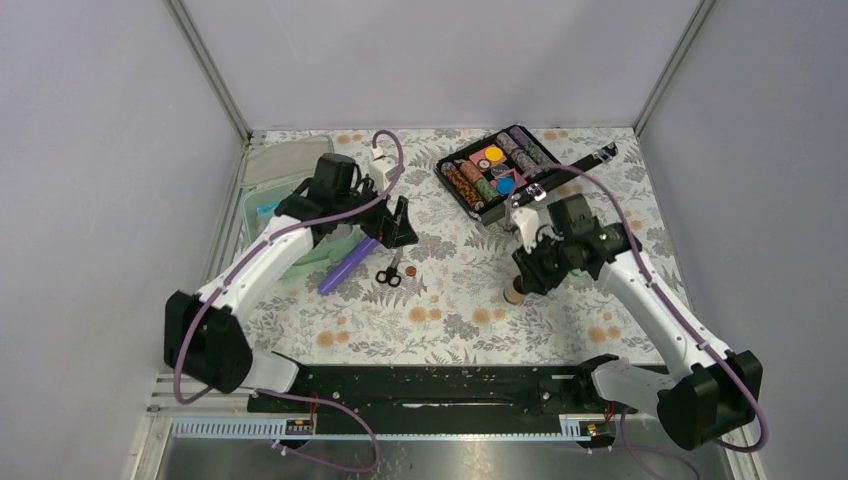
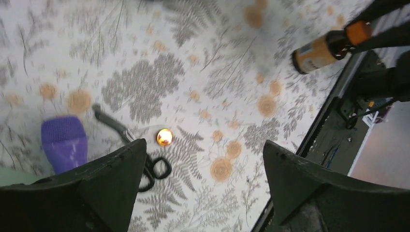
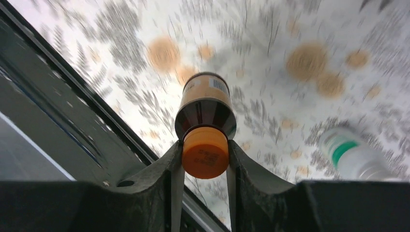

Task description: Organize the medicine kit

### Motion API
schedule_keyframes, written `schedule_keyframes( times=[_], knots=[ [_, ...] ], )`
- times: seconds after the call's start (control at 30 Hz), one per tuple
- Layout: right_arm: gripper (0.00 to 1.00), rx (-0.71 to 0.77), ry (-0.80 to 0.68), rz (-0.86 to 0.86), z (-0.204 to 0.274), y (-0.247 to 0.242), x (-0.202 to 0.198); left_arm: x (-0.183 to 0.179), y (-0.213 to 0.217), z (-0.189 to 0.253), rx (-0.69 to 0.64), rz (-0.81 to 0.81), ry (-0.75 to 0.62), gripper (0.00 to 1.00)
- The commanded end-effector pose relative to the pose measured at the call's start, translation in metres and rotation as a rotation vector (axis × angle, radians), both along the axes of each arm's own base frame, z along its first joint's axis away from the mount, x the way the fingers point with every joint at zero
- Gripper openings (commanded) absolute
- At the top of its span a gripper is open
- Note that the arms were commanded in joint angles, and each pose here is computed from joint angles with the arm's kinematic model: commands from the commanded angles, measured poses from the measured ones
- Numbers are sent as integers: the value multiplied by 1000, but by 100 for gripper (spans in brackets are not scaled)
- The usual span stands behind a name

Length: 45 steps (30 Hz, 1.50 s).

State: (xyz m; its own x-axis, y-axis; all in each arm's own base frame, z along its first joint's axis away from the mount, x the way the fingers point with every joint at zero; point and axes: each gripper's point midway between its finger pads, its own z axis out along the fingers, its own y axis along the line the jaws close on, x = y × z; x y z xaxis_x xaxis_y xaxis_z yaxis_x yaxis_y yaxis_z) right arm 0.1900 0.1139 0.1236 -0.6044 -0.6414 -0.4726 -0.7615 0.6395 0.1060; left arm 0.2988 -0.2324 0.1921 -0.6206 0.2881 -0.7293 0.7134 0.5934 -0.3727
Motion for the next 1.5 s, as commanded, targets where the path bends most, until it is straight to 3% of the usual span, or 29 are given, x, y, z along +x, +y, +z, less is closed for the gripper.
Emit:
schedule_keyframes(
  times=[0.0,0.07,0.33,0.7,1.23,1.37,1.47],
  knots=[
    [0,247,-49,6,67,48,30,0,-30,94,-260,-187,-400,91],
    [0,324,-30,28,85,65,37,-5,-40,105,-288,-273,-417,91],
    [0,612,72,30,139,122,70,-13,-68,98,-296,-456,-261,90],
    [0,675,96,30,158,156,103,-13,-81,81,-290,-519,-120,83],
    [0,708,142,43,161,172,101,-12,-89,74,-295,-571,-92,53],
    [1,710,147,30,161,173,104,-14,-88,75,-296,-585,-99,36],
    [1,707,149,20,159,173,106,-14,-88,76,-297,-594,-114,33]
  ],
)
